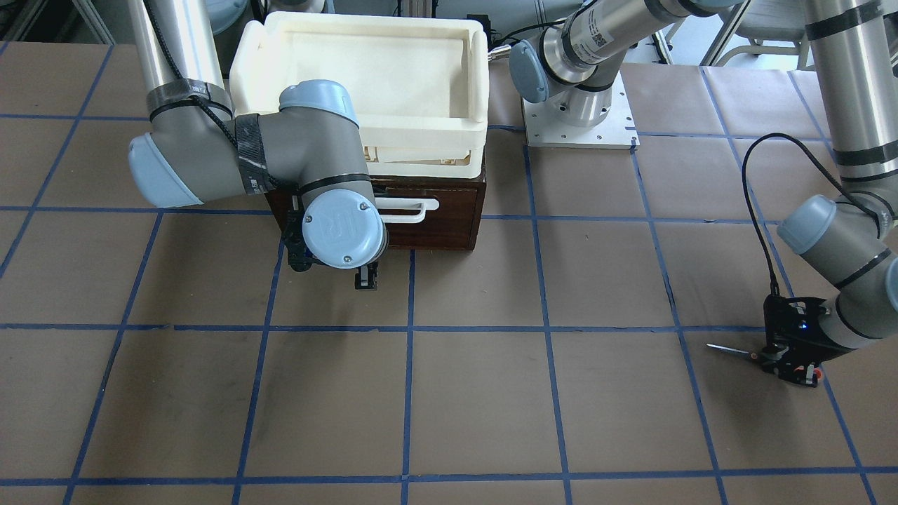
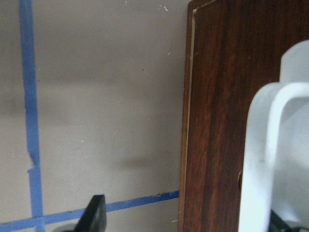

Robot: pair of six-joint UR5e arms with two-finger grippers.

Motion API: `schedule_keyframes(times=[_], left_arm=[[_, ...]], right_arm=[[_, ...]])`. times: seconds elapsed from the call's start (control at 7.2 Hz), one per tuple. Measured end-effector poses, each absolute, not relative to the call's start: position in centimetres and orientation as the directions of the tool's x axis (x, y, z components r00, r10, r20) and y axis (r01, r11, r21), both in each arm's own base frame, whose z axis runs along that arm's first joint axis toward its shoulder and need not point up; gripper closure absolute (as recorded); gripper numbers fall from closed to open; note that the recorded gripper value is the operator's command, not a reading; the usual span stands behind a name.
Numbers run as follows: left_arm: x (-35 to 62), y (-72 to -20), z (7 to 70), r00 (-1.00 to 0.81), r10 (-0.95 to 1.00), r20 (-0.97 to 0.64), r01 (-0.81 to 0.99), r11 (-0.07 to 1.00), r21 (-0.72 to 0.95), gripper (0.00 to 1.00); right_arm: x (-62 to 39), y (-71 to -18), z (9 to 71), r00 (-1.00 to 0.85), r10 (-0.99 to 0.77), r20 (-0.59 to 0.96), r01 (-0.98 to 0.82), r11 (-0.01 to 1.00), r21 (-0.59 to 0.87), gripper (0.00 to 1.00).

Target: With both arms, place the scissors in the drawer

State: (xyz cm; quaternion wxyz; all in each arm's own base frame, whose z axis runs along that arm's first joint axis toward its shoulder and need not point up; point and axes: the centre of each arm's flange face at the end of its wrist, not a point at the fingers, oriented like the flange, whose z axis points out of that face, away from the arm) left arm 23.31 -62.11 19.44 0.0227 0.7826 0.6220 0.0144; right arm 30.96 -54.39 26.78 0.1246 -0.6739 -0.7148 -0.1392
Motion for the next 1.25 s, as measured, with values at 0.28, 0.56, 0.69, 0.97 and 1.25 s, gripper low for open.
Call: schedule_keyframes(times=[0.28, 0.56, 0.69, 0.97, 1.25], left_arm=[[21.6, -62.4, 22.1, 0.235, 0.971, -0.043, 0.971, -0.232, 0.057, 1.0], [19.1, -62.5, 24.8, 0.21, 0.976, -0.059, 0.977, -0.208, 0.038, 1.0], [17.8, -62.4, 26.0, 0.192, 0.979, -0.064, 0.981, -0.191, 0.025, 1.0], [15.4, -62.3, 27.4, 0.187, 0.981, -0.055, 0.982, -0.186, 0.011, 1.0], [14.6, -62.2, 27.9, 0.185, 0.981, -0.051, 0.983, -0.185, 0.005, 1.0]], right_arm=[[31.1, -55.2, 27.4, -0.131, 0.941, 0.311, 0.991, 0.12, 0.055, 0.0], [31.1, -55.7, 27.7, -0.163, 0.946, 0.28, 0.987, 0.151, 0.062, 0.0], [31.0, -56.0, 27.7, -0.177, 0.948, 0.264, 0.984, 0.166, 0.061, 0.0], [30.8, -56.9, 28.3, -0.188, 0.954, 0.234, 0.982, 0.178, 0.063, 0.0], [30.9, -58.3, 28.5, -0.186, 0.958, 0.218, 0.982, 0.177, 0.064, 0.0]])
